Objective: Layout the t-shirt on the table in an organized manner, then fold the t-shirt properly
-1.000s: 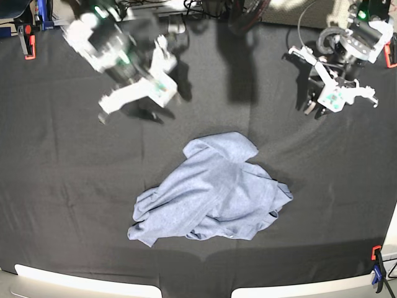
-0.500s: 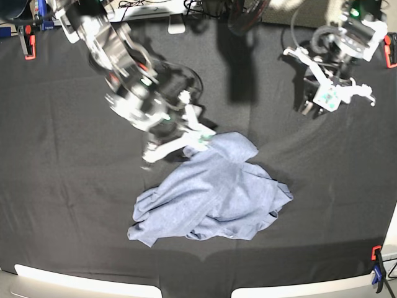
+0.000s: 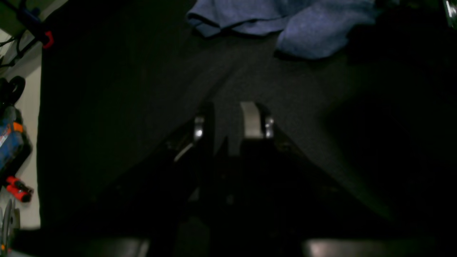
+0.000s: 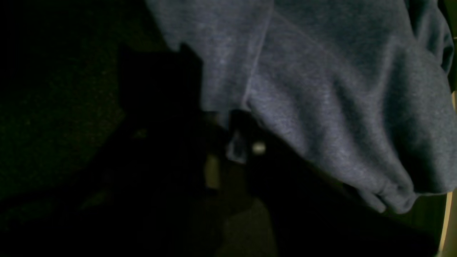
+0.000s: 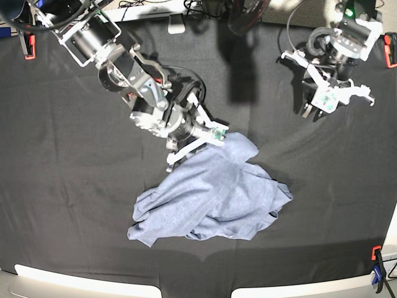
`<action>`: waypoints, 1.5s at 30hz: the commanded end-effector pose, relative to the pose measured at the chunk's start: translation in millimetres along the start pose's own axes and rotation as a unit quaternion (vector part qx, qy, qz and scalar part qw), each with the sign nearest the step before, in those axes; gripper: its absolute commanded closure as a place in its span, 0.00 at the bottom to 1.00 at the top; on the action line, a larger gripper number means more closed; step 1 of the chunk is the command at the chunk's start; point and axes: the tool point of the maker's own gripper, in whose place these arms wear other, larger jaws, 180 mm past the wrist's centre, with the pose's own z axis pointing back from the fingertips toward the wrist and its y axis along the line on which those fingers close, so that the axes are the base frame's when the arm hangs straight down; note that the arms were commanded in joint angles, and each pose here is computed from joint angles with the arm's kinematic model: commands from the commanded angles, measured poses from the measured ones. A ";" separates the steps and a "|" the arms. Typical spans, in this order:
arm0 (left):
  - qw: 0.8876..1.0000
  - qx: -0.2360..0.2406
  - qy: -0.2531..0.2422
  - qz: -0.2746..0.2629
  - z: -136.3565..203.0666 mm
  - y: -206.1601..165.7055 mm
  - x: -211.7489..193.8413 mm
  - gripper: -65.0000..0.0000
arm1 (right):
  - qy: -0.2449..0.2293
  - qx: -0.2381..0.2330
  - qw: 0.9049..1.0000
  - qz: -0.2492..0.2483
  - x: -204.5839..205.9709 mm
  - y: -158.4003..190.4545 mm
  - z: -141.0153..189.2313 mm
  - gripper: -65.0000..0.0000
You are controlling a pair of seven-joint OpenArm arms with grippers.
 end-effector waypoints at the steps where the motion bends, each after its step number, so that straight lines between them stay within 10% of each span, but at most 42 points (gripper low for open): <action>1: 1.000 0.008 -0.019 -0.003 2.0 4.6 10.2 0.83 | -0.011 -0.020 1.000 0.000 8.7 -16.4 2.2 1.00; 9: 1.000 0.008 -0.018 -0.002 1.9 4.4 9.3 0.83 | 0.041 -0.041 0.998 -0.010 -8.9 -19.4 32.1 1.00; 22: 0.999 0.006 0.010 0.038 -8.7 -5.5 -21.1 0.83 | 0.039 0.016 0.998 0.036 -23.3 72.5 161.9 1.00; 25: 0.999 0.006 0.011 0.039 -9.7 -4.7 -20.5 0.83 | 0.020 0.002 1.000 0.010 -18.6 60.4 157.6 1.00; 31: 0.998 0.002 0.013 0.065 -10.4 -9.9 -20.8 0.83 | -0.043 -0.014 0.997 -0.061 7.3 27.6 130.2 0.50; 45: 0.997 0.009 0.009 0.079 -12.6 -14.8 -17.3 0.83 | -0.017 0.019 0.997 -0.077 -1.7 -26.9 39.3 0.49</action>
